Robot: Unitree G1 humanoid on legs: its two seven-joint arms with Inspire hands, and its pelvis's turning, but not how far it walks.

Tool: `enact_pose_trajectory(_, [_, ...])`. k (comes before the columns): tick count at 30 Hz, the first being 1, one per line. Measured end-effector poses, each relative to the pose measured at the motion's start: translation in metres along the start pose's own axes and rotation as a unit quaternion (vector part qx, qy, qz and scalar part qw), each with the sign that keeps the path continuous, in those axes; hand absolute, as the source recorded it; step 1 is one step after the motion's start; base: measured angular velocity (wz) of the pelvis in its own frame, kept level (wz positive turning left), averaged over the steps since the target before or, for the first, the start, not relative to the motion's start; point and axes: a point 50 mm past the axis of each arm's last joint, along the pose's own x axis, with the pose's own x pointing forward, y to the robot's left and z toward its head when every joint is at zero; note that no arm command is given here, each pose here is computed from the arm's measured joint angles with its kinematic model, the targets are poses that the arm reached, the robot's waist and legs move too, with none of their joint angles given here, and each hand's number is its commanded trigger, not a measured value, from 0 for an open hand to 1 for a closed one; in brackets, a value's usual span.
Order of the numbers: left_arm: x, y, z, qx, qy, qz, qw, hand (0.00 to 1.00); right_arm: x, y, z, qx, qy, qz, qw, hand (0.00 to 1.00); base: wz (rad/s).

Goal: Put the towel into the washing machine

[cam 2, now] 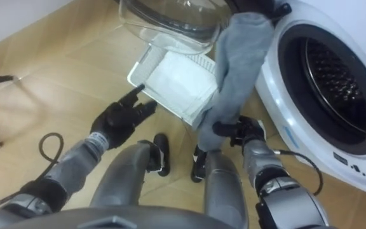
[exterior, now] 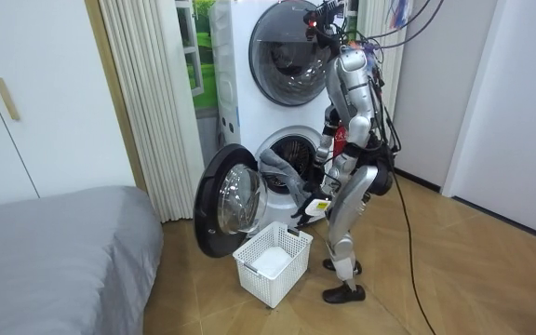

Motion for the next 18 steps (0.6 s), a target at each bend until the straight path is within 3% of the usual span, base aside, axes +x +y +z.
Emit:
enact_pose_trajectory(11, [-0.001, 0.002, -0.006, 0.061, 0.007, 0.062, 0.996, 0.00, -0.002, 0.002, -0.013, 0.201, 0.033, -0.011, 0.979, 1.00, -0.01])
enact_pose_trajectory(18, [-0.001, 0.003, -0.008, 0.055, 0.001, 0.095, 0.994, 0.00, -0.001, -0.003, -0.011, 0.356, 0.038, -0.029, 0.933, 1.00, -0.03])
